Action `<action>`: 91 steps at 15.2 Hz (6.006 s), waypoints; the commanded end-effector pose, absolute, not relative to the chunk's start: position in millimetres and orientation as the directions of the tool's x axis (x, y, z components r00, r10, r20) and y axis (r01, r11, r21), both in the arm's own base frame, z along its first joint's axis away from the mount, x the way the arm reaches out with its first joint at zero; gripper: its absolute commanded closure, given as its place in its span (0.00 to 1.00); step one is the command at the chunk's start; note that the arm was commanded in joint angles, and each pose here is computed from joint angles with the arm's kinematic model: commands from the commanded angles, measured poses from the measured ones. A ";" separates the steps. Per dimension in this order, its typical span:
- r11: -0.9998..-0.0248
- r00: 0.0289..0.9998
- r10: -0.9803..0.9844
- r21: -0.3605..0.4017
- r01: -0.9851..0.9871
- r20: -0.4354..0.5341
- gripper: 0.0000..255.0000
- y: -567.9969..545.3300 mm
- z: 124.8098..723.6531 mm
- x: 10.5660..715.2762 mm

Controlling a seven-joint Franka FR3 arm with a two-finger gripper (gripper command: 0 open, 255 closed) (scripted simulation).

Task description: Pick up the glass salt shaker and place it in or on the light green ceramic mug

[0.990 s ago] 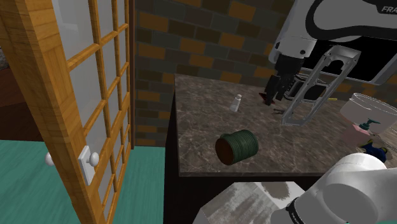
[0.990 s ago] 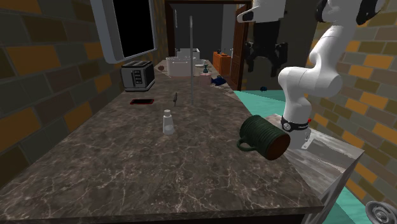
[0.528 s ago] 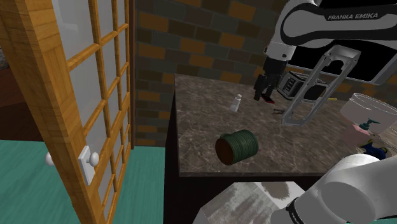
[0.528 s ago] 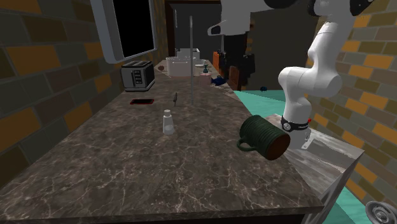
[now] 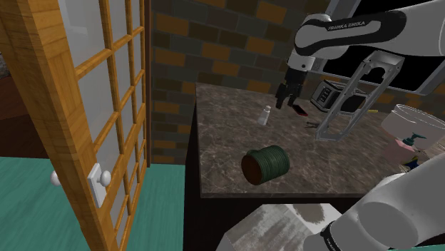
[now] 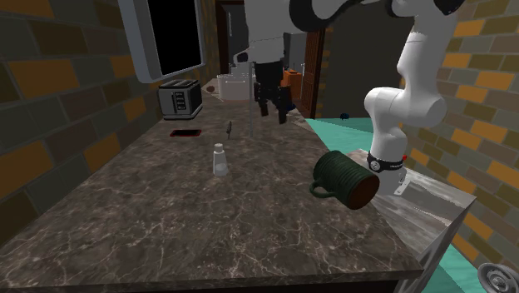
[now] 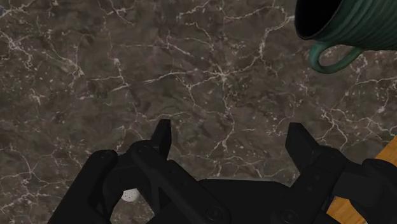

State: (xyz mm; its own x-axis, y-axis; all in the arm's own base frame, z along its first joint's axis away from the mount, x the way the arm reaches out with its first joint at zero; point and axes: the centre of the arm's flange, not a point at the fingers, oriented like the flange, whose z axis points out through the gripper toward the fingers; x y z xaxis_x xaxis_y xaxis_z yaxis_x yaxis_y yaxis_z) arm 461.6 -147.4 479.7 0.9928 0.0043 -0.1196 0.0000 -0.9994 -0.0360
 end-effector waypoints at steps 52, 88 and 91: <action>-0.996 0.992 -0.034 -0.077 -0.043 -0.122 1.00 -275.0 430.2 589.3; -0.996 0.992 -0.034 -0.077 -0.043 -0.122 1.00 -150.9 568.8 492.2; -0.996 0.992 -0.034 -0.077 -0.043 -0.122 1.00 -119.9 572.6 467.9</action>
State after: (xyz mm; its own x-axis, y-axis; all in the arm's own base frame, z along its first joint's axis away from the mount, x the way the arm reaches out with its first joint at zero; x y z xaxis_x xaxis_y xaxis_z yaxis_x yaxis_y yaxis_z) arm 478.0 -128.9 572.2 0.9920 -0.0326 -0.1217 -0.0423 -0.9961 -0.0780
